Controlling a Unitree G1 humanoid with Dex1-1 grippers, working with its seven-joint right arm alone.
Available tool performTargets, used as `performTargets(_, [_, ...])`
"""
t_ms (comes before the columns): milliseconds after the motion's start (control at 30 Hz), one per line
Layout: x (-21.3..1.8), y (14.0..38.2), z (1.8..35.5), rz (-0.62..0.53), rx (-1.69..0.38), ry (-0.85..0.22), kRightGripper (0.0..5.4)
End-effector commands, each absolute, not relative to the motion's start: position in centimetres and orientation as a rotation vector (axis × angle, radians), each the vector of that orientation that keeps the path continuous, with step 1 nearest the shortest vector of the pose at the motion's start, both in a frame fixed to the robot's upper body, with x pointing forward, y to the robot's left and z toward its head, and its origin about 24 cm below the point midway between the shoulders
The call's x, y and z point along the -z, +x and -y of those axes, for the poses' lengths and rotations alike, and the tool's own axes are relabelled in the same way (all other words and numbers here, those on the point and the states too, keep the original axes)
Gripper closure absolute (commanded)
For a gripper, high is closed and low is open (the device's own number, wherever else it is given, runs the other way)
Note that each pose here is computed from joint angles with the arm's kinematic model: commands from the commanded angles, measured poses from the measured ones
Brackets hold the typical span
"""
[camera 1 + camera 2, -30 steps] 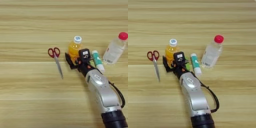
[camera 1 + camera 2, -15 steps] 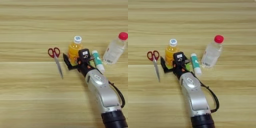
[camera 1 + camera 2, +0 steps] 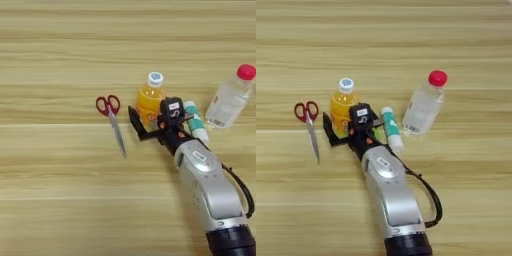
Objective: Move the objects on the table
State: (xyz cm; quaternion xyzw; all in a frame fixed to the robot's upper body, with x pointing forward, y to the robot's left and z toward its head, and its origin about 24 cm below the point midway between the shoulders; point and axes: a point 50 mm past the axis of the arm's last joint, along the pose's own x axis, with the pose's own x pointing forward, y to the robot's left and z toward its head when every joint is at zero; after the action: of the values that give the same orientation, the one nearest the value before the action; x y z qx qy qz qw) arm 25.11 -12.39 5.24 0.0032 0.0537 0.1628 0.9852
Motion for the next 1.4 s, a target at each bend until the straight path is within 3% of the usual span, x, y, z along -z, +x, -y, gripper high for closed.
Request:
performTargets(33, [-7.4, 25.2, 12.6, -0.012, -0.326, -0.003, 0.02])
performTargets(700, [-5.8, 21.7, 15.0, -0.082, -0.278, -0.029, 0.02])
performTargets(1400, [-4.2, 21.9, 15.9, -0.133, -0.236, -0.013, 0.02])
